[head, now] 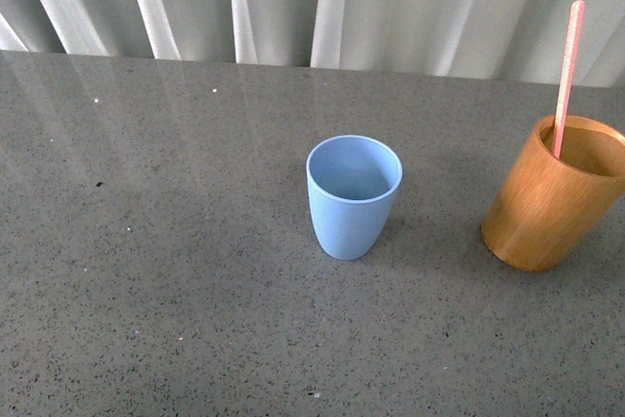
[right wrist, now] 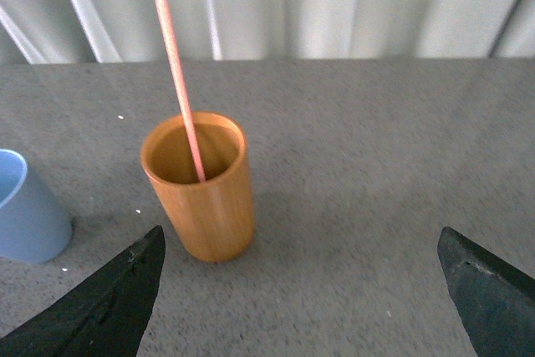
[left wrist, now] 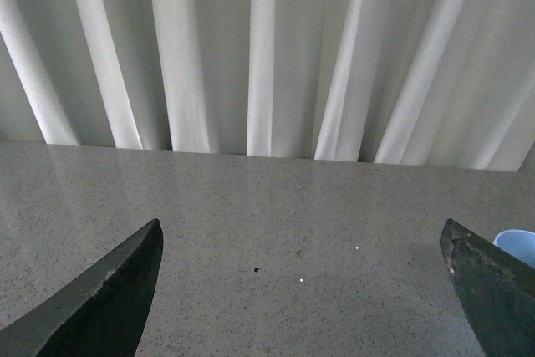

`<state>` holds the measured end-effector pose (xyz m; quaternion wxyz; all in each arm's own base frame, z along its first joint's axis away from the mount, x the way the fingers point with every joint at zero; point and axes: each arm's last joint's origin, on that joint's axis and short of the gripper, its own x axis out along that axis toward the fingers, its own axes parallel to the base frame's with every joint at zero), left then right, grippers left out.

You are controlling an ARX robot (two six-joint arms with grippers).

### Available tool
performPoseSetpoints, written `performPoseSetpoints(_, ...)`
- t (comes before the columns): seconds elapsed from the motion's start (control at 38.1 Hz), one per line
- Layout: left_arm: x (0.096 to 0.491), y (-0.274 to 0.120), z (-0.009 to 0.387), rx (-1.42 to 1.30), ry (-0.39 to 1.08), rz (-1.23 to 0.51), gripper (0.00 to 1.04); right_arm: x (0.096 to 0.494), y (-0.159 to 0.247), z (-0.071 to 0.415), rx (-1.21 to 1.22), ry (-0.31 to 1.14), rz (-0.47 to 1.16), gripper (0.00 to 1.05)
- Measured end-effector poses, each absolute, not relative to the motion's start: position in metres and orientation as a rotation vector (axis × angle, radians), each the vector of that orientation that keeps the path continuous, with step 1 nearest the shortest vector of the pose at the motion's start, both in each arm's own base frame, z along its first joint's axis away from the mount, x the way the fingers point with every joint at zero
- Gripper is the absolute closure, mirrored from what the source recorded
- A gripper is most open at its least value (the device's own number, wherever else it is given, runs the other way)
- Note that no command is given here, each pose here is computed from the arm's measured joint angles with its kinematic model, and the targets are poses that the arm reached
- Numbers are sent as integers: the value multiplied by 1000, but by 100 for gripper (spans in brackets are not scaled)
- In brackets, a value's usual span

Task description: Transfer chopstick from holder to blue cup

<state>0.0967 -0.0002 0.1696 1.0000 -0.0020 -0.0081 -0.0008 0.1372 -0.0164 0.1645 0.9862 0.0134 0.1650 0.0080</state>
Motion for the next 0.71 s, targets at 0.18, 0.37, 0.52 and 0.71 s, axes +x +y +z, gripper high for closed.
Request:
performPoseSetpoints(0.18,97,0,170,-4,-16,-2,7,181,-13,154,-16,343,111,10)
performPoseSetpoints(0.37,97,0,170,-4,-16,-2,7,218,-4,143,-36,368,176,10)
performPoseSetpoints(0.52,97,0,170,-4,-16,-2,7,243,3,147,-46,348,201,10)
performPoseSetpoints(0.71,97,0,170,-4,-16,-2,7,266,11,149,-46,328,229,10)
